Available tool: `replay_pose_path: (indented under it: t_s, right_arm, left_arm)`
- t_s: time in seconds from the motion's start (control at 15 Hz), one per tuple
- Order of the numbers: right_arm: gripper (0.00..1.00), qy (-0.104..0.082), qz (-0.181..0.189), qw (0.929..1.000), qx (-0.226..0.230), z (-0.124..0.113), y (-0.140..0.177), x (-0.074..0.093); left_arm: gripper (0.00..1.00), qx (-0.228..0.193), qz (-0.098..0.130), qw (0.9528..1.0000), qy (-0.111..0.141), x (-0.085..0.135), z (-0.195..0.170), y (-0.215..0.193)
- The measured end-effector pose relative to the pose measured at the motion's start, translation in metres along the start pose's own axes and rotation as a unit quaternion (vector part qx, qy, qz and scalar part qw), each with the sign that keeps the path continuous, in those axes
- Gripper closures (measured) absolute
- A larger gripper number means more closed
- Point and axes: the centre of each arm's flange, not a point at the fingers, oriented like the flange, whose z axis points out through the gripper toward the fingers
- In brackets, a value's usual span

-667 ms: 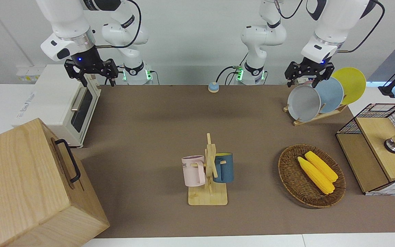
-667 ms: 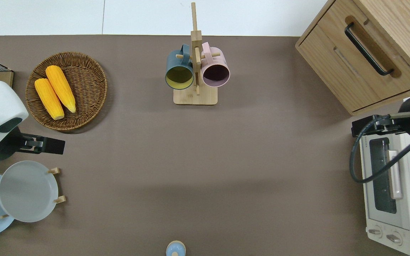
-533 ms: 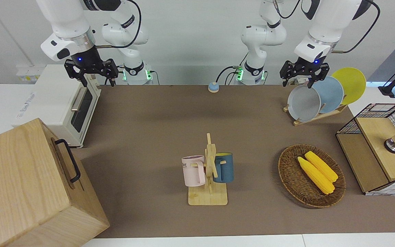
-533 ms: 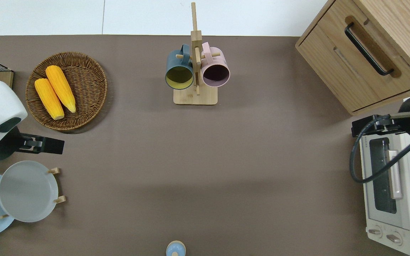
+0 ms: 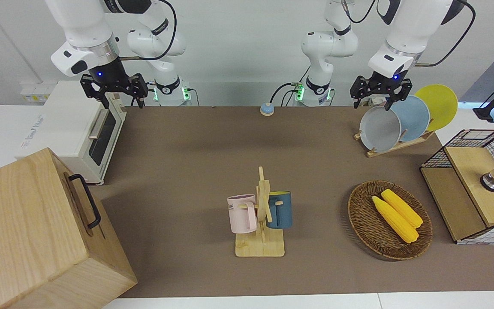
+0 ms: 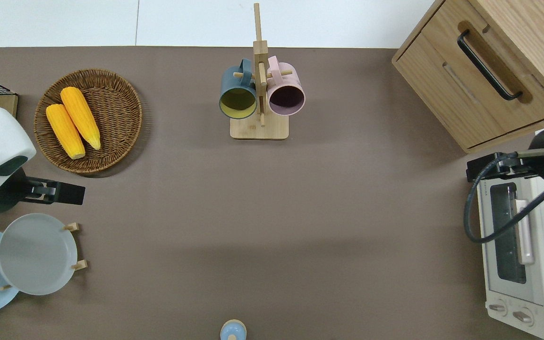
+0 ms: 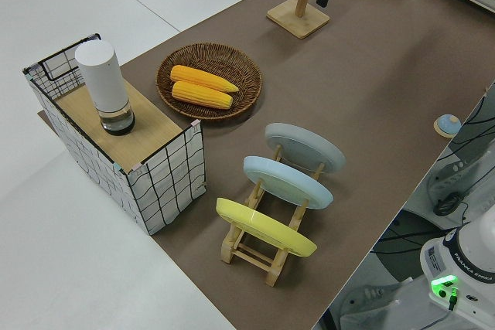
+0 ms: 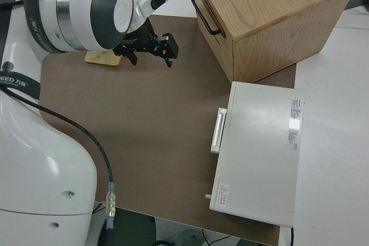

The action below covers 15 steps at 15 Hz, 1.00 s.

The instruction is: Pick gray plate from low plate rack and place it on table with left arm

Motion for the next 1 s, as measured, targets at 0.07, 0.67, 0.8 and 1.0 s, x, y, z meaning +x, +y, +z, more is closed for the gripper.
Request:
replay_pose_path:
  t_s: [0.07,0.67,0.8,1.0]
  right_arm:
    - [0.01,0.000,0.000,1.0000,0.000,0.000,0.000,0.000]
    - [0.01,0.000,0.000,1.0000,0.000,0.000,0.000,0.000]
    - [0.01,0.000,0.000,1.0000,0.000,0.000,0.000,0.000]
    - [0.01,0.000,0.000,1.0000,0.000,0.000,0.000,0.000]
  left_arm:
    - [0.00,0.000,0.000,1.0000,-0.001,0.000,0.000,0.000]
    - [0.00,0.000,-0.004,0.9999,-0.010,-0.002,0.002,-0.005]
    - [0.00,-0.001,-0.011,0.9998,-0.018,-0.005,0.004,-0.013]
    - [0.00,0.005,-0.016,0.9995,-0.026,-0.008,0.006,-0.029]
